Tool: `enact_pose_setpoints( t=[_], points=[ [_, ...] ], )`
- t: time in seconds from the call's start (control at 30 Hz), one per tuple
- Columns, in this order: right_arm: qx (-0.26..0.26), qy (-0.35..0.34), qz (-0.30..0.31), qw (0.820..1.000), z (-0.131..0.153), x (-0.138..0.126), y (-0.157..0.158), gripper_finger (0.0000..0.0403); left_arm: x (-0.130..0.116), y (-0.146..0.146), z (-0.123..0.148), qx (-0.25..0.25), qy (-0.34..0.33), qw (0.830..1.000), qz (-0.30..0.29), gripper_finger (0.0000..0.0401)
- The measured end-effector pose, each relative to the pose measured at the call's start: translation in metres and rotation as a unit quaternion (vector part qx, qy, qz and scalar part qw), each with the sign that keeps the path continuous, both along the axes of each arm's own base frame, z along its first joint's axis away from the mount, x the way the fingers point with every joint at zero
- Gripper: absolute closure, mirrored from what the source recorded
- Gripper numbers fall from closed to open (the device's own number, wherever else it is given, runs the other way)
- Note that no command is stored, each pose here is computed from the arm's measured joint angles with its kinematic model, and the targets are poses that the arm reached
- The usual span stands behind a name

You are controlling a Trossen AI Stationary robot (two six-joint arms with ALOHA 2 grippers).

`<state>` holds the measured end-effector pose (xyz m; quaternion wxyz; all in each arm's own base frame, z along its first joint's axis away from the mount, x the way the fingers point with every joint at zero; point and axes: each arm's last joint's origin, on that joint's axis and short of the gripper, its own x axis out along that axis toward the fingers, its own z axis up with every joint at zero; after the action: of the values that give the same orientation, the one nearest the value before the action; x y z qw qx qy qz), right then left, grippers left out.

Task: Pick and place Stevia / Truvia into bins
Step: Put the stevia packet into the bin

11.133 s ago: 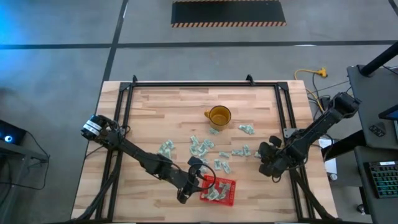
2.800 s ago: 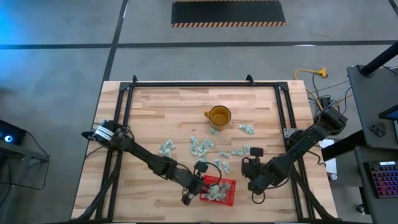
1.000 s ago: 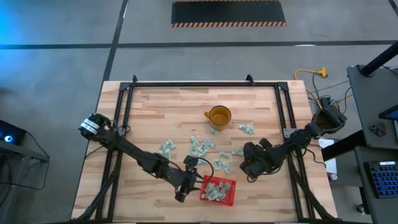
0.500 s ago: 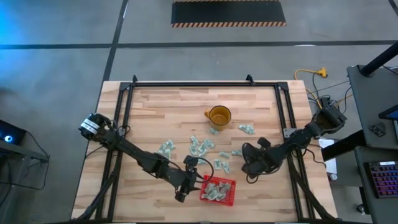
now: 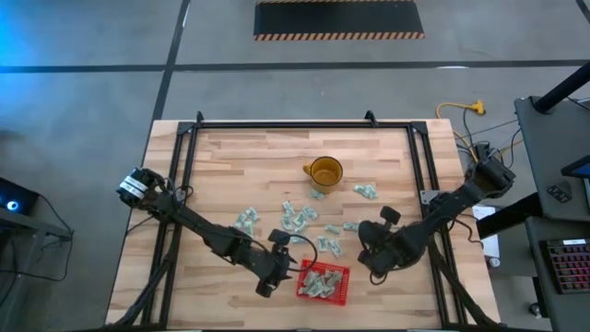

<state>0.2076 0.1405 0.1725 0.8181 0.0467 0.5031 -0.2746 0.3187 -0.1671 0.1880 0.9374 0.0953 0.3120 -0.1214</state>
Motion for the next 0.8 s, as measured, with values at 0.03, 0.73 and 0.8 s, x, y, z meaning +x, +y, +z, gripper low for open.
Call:
enact_pose_setpoints(
  t=[0.03, 0.73, 0.8],
  points=[
    [-0.004, -0.011, 0.011, 1.000, 0.005, 0.001, 0.005, 0.0394, -0.001, 0.001, -0.001, 0.001, 0.006, 1.000, 0.006, 0.0211],
    [0.039, -0.188, 0.387, 0.902, 0.030, 0.023, 0.078, 0.0394, -0.013, 0.016, -0.016, 0.078, 0.074, 0.985, 0.136, 0.0211],
    [0.037, -0.184, 0.386, 0.903, 0.028, 0.024, 0.078, 0.0394, -0.014, 0.017, -0.016, 0.090, 0.069, 0.983, 0.148, 0.0211]
  ],
)
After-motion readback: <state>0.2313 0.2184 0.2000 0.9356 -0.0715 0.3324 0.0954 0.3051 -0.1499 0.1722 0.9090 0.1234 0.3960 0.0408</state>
